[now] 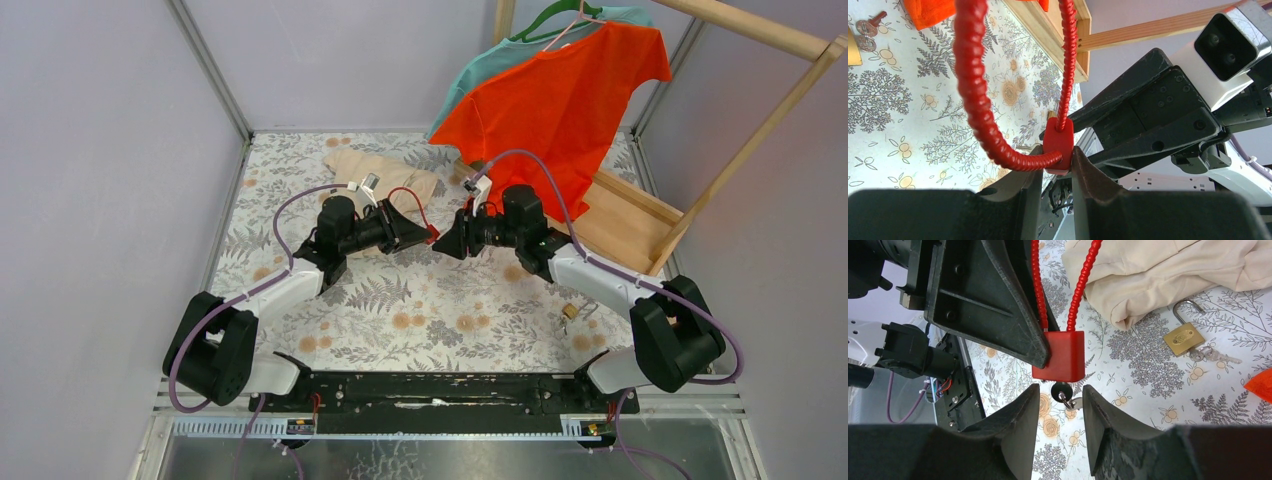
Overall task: Lock with the key
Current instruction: Lock the lock, then place the key at the center of the board.
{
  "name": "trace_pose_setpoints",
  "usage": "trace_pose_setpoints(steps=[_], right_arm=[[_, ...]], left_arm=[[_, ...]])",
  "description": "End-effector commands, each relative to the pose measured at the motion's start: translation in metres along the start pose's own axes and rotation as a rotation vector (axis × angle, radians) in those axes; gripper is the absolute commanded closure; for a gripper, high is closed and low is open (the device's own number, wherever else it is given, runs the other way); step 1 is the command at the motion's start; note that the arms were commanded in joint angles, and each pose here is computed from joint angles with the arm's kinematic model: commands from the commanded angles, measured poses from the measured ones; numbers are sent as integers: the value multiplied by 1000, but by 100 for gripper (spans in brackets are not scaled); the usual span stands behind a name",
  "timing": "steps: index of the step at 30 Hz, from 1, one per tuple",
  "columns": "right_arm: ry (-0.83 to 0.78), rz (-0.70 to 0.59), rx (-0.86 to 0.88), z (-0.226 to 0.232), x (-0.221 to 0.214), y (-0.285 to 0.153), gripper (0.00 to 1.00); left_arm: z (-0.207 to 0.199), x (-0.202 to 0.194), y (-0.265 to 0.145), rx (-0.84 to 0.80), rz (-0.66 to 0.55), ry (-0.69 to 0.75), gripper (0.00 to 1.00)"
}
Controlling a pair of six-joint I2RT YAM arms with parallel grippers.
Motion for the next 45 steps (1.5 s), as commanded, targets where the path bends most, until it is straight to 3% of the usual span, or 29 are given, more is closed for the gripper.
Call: trace_pose_setpoints(steps=[1,9,14,24,45], right_arm=[[-90,-57,-8,9,25,2,57],[-100,-42,-50,9,26,4,62],[-103,-34,-78,8,26,5,70],[-122,-21,-135,4,22,5,100],[-83,120,-166,12,-2,22,100]], left_arm=[[-9,4,-1,-49,-16,28,100],[-8,4,0,-47,-14,25,100],[-7,4,0,-44,-13,17,100],[-5,6,-1,-31,-32,-10,100],[16,37,-20,44,-182,-52,100]])
Point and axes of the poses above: each gripper's point midway between its finger pads, its own y axis out along the fingers, its own z axis along the line the jaws close on, x = y × z, the point moved 10 cm from there along -y, back along the fingers, and after that the axes turned 8 degrees about -y, right-handed, at the moved point
